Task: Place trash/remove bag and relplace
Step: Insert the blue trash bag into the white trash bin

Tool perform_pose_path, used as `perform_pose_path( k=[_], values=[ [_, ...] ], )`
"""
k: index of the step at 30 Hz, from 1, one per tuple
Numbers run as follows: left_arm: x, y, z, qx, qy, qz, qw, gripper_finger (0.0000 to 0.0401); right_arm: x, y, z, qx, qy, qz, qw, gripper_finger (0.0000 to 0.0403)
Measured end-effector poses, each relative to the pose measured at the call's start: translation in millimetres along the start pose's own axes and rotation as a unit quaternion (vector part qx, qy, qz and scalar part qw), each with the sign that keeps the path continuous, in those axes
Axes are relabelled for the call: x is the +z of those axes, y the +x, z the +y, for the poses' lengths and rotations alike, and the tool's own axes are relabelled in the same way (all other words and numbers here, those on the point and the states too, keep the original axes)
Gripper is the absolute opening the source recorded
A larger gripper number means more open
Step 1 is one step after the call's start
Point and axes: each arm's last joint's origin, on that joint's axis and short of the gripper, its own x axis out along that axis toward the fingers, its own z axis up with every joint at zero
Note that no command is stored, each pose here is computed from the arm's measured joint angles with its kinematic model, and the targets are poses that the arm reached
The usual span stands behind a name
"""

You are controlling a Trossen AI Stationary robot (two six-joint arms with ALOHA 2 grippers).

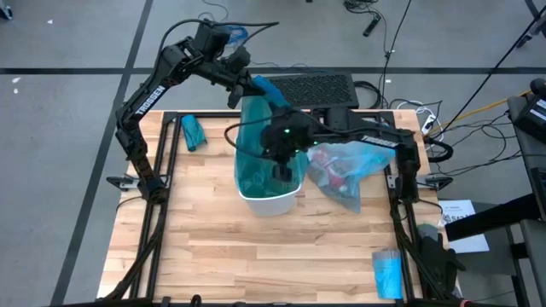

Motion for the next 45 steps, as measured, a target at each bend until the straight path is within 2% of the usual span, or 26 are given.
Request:
perform_pose_path(
  k=[6,13,16,19,23,31,38,41,45],
  values=[
    [0.1,0.0,-1.1,-0.018,-0.003,-0.002,1.000,0.0000,-5.5,40.4,-2.8,-0.004,-0.007,0.037,0.999,0.0000],
    [-1.7,0.0,-1.7,-0.025,-0.011,0.005,1.000,0.0000,-29.2,92.7,-6.9,0.004,-0.011,0.145,0.989,0.0000],
    [-3.4,0.0,-2.1,-0.026,-0.016,0.012,0.999,0.0000,-35.5,105.7,-5.9,0.008,-0.017,0.169,0.985,0.0000],
    [-6.4,-0.3,-2.4,-0.027,-0.028,0.024,0.999,0.0000,-38.0,112.3,-5.5,0.013,-0.017,0.176,0.984,0.0000],
    [-9.1,-0.1,-3.5,-0.030,-0.039,0.036,0.998,0.0000,-43.3,120.1,-6.6,0.053,-0.001,0.195,0.979,0.0000],
    [-17.9,2.1,-9.9,-0.042,-0.075,0.077,0.993,0.0000,-48.6,123.8,-7.5,0.055,-0.001,0.210,0.976,0.0000],
    [-21.3,1.5,-21.6,-0.121,-0.141,0.090,0.978,0.0003,-49.0,123.3,-7.4,0.056,-0.004,0.213,0.976,0.0000],
    [-20.4,-3.5,-26.2,-0.124,-0.155,0.087,0.976,0.0026,-49.1,123.3,-7.3,0.057,-0.005,0.213,0.975,0.0000],
    [-23.3,-10.3,-32.4,-0.123,-0.170,0.098,0.973,0.0079,-49.5,123.1,-7.3,0.058,-0.004,0.216,0.975,0.0000]
  ],
)
